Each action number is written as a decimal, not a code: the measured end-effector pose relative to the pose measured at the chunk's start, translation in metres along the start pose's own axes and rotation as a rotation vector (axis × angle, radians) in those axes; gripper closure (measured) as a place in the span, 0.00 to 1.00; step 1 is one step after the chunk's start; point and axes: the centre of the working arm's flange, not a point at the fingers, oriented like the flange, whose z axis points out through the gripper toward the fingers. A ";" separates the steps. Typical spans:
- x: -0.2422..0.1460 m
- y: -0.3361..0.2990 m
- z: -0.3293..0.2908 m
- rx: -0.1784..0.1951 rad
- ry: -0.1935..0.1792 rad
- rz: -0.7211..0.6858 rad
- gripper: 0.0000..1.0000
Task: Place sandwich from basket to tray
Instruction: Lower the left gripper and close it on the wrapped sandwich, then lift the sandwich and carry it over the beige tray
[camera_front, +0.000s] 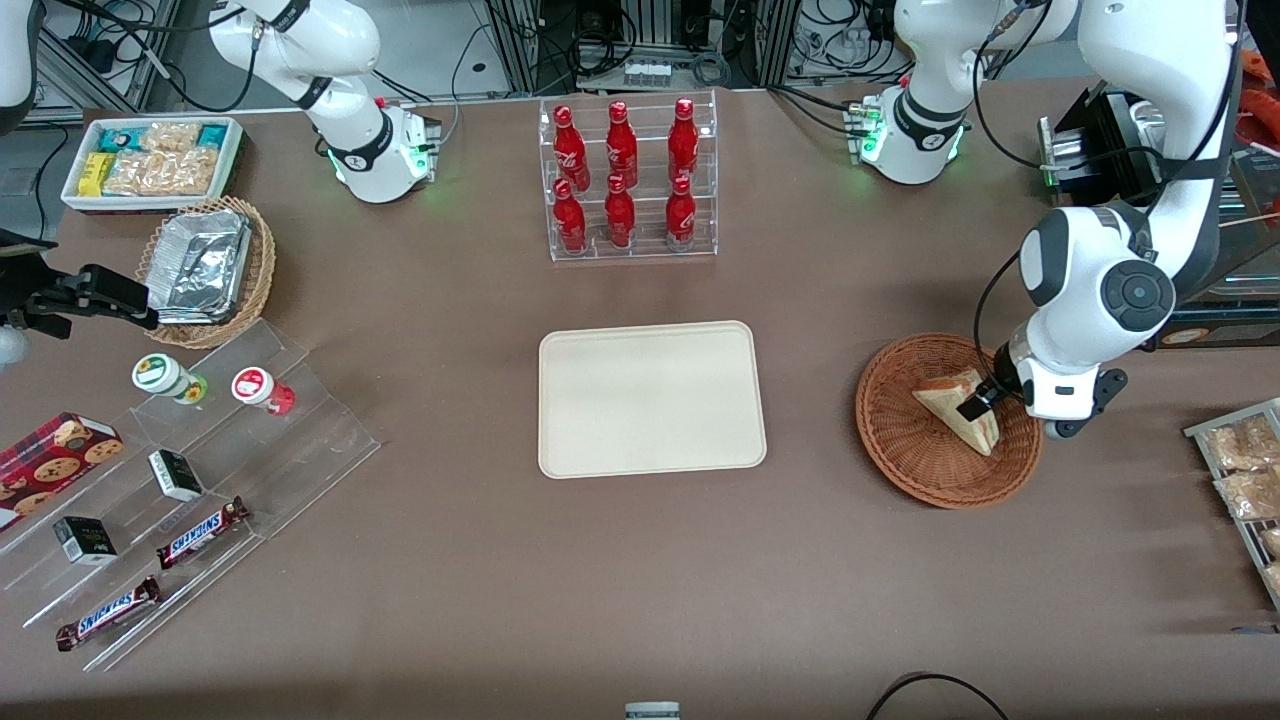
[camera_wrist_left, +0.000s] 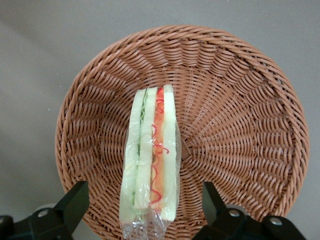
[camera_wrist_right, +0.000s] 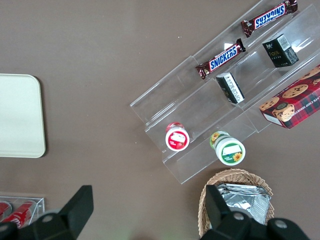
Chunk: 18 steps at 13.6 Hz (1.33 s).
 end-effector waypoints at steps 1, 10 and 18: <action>0.000 -0.001 0.003 -0.006 0.001 -0.005 0.00; -0.004 -0.003 0.043 -0.006 -0.034 -0.036 0.04; -0.007 0.003 0.028 0.017 -0.066 -0.086 0.70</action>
